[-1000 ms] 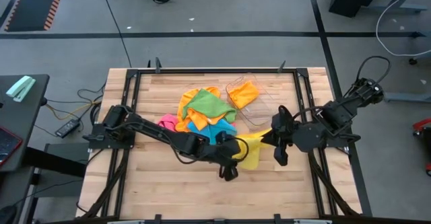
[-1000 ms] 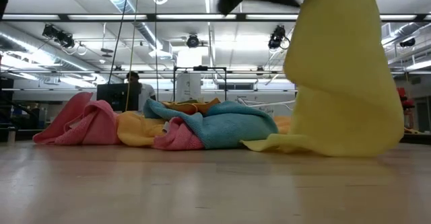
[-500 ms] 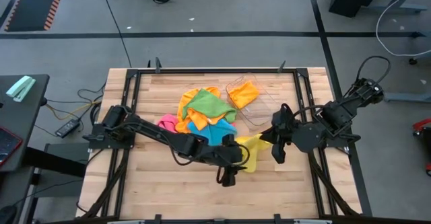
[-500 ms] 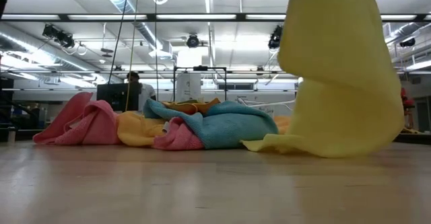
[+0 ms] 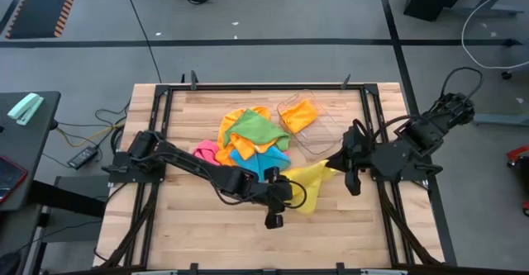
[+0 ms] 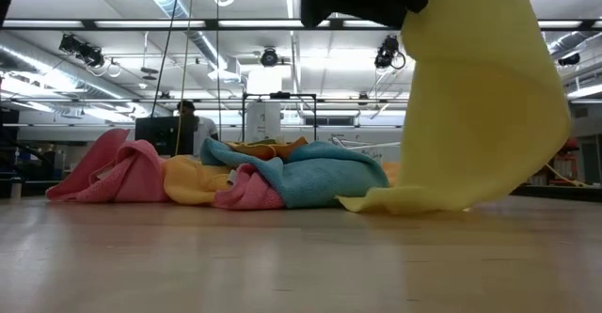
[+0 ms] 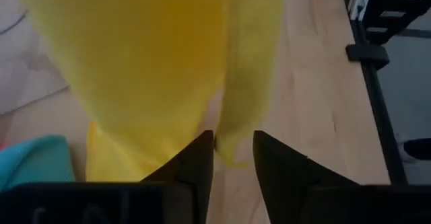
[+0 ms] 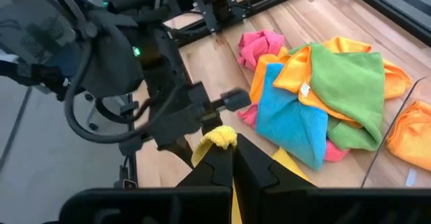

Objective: Fold microfiber towels
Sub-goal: Fold the yellow towel

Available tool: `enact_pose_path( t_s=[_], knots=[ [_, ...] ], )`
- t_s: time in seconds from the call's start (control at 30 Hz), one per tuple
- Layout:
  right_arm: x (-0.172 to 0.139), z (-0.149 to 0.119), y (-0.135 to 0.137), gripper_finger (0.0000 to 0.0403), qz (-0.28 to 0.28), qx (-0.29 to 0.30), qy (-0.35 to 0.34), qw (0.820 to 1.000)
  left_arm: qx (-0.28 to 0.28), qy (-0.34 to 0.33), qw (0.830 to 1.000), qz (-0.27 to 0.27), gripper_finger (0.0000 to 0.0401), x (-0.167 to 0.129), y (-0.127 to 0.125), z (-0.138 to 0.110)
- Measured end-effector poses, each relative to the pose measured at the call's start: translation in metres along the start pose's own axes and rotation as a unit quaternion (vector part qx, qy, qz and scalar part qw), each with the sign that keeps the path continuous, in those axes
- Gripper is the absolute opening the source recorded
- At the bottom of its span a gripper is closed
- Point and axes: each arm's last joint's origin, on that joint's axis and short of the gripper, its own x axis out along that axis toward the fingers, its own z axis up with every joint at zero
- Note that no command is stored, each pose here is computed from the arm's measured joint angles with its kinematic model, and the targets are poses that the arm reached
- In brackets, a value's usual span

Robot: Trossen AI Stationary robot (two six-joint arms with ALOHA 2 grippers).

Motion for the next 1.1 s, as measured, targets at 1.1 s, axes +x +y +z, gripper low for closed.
enact_pose_path(
  t_s=[1.1],
  knots=[
    [0.000,0.004,0.002,0.0006,0.009,0.021,-0.015,1.000,-0.087,0.044,0.995,-0.010,0.0227,0.052,0.010,-0.022]
  ],
)
